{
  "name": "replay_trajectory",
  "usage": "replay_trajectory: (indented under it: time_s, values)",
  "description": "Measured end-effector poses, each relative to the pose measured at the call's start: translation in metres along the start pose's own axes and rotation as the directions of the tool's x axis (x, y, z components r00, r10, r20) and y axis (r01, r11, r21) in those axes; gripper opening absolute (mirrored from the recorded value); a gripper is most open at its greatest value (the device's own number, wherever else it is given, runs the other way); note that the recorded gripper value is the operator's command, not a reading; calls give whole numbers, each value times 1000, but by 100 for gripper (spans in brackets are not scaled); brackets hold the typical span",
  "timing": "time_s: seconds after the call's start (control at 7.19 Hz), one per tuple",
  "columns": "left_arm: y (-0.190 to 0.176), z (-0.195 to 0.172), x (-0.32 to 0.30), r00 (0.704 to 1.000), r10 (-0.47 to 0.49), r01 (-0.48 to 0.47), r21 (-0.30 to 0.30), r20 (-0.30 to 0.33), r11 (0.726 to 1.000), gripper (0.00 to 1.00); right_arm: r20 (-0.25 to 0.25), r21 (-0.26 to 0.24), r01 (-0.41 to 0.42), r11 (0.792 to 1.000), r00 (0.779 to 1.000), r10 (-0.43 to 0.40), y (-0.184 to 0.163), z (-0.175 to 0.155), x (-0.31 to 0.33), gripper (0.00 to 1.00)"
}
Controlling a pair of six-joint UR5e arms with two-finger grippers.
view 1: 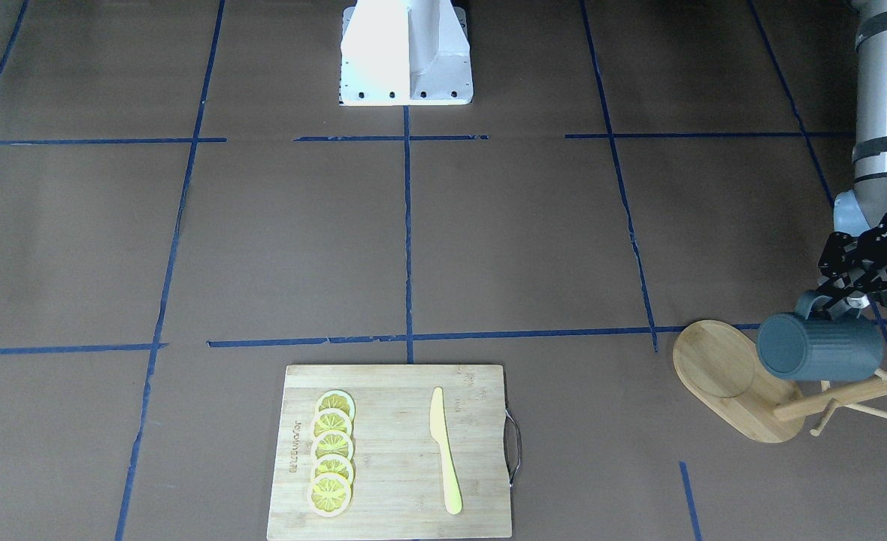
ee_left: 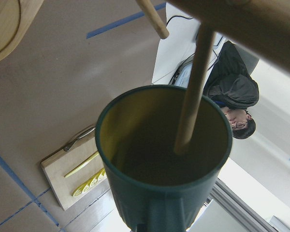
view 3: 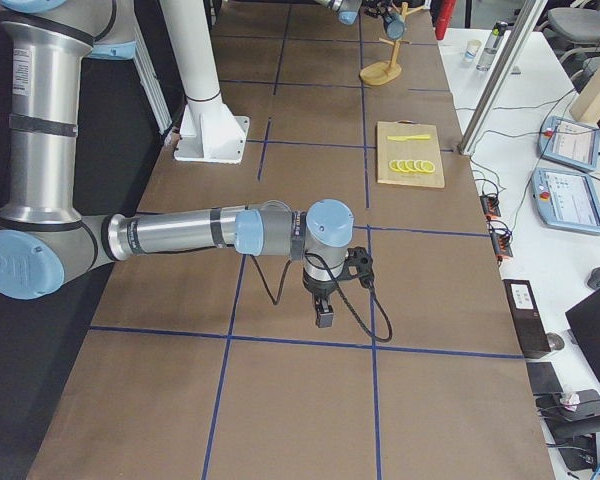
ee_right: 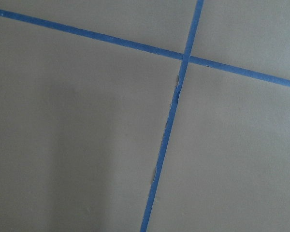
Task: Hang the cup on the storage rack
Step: 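Hook the teal mug handle onto a mug tree peg with the left gripper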
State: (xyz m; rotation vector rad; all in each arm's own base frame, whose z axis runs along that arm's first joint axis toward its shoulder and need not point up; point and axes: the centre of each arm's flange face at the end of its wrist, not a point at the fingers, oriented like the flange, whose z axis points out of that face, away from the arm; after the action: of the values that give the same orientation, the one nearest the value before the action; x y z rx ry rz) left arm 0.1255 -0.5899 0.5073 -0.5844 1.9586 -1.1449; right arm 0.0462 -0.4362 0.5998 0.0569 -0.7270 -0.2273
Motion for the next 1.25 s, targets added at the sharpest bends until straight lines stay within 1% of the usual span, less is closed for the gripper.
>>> replay_trajectory:
  time_s: [0.14, 0.28, 0.42, 0.56, 0.83, 1.25]
  values:
    - [-7, -3, -2, 1000, -11, 11, 15, 1, 1000, 0, 0, 2, 1, 1000, 1000, -1, -1, -1, -1, 100]
    - [-15, -6, -3, 1000, -22, 22, 32, 0, 999, 6, 0, 2, 2, 1000, 1000, -2, -1, -1, -1, 100]
    - [-22, -9, -4, 999, -39, 39, 49, -7, 998, 25, -1, 2, 2, 1000, 1000, -2, -1, -1, -1, 100]
    - [-27, -11, -3, 998, -61, 62, 61, -23, 996, 99, 0, 2, 2, 1000, 1000, -2, -1, -1, 0, 100]
    - [-31, -12, -2, 996, -83, 86, 71, -43, 994, 100, 0, 1, 1, 1000, 1000, -1, -1, 0, 0, 100]
    - [-30, -10, -1, 995, -86, 89, 70, -46, 994, 100, -1, 0, 0, 1000, 1000, 0, -1, 0, 1, 100]
